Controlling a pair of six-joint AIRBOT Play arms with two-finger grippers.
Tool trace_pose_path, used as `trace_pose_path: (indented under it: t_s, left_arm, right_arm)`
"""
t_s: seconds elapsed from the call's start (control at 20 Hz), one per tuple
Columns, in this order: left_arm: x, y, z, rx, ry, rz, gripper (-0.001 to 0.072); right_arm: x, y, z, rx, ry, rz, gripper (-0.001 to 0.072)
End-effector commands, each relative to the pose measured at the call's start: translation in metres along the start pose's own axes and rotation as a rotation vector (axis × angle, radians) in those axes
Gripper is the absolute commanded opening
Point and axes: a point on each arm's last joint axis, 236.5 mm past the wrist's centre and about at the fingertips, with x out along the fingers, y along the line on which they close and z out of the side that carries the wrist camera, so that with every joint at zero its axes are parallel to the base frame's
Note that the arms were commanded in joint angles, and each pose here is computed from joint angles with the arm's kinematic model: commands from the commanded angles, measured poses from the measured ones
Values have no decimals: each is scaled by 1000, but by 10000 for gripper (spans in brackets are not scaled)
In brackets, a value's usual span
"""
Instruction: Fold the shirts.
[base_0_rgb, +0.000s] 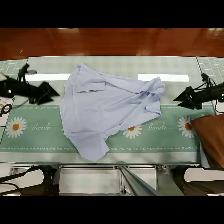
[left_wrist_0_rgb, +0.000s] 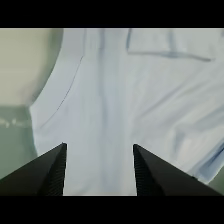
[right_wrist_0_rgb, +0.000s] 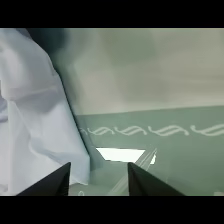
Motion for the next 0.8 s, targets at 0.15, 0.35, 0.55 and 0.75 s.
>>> trace_pose_path:
  t_s: [0.15, 0.35, 0.55, 0.75]
  left_arm:
    - [42, 43, -123, -226, 245, 34, 507]
    - [45, 54, -137, -254, 280, 77, 507]
    - [49, 57, -148, -251, 326, 122, 507]
    - [74, 40, -161, -137, 375, 155, 507]
  right_arm:
    - [20, -4, -33, 33, 33, 67, 417]
    - [20, -4, -33, 16, 34, 67, 417]
    - [20, -3, -32, 10, 30, 73, 417]
    - [23, 6, -30, 8, 24, 102, 417]
